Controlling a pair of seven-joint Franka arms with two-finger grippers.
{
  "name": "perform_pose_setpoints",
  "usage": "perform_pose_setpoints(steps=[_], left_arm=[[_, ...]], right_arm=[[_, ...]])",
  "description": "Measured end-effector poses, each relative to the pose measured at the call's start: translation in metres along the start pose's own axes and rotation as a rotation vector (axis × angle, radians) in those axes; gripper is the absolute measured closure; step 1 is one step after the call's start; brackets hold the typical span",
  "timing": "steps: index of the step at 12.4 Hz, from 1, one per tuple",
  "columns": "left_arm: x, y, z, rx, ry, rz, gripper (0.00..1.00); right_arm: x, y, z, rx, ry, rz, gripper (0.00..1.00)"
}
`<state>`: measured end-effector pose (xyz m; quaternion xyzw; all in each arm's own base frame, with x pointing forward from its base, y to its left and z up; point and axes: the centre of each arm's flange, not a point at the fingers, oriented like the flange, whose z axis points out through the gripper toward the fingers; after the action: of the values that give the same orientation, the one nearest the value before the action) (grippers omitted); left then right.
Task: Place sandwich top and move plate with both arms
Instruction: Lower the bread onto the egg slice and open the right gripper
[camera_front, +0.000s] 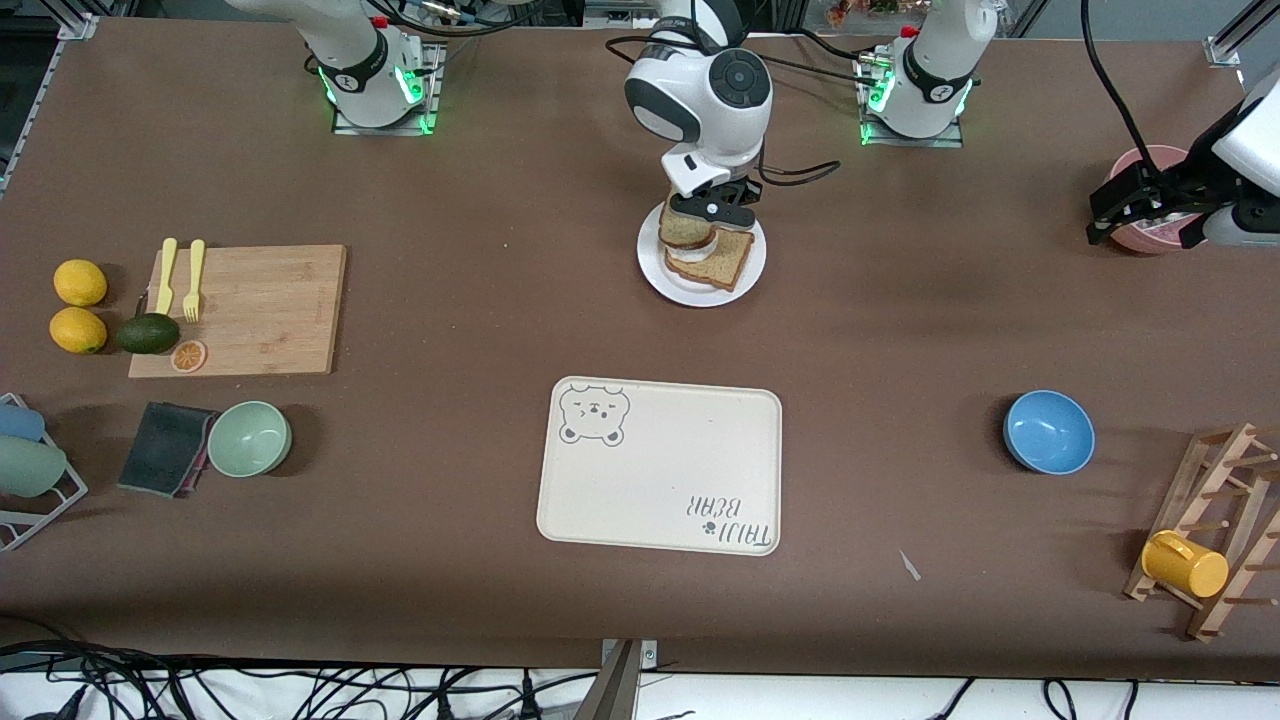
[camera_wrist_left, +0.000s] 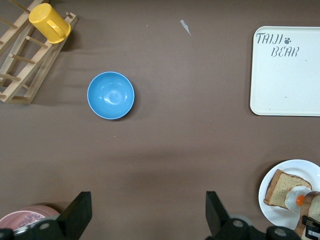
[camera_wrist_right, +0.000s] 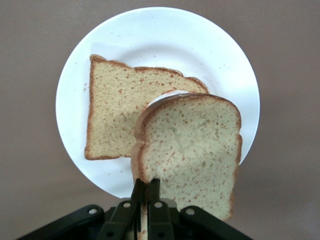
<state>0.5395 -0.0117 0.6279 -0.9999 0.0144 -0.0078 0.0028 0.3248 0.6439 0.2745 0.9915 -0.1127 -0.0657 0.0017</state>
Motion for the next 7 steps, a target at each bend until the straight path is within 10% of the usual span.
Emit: perform_pose_setpoints(steps=[7], left_arm=[[0.002, 0.003, -0.004, 0.0, 0.008, 0.006, 0.0]], right_arm=[[0.015, 0.003, 0.022, -0.02, 0.035, -0.002, 0.85]])
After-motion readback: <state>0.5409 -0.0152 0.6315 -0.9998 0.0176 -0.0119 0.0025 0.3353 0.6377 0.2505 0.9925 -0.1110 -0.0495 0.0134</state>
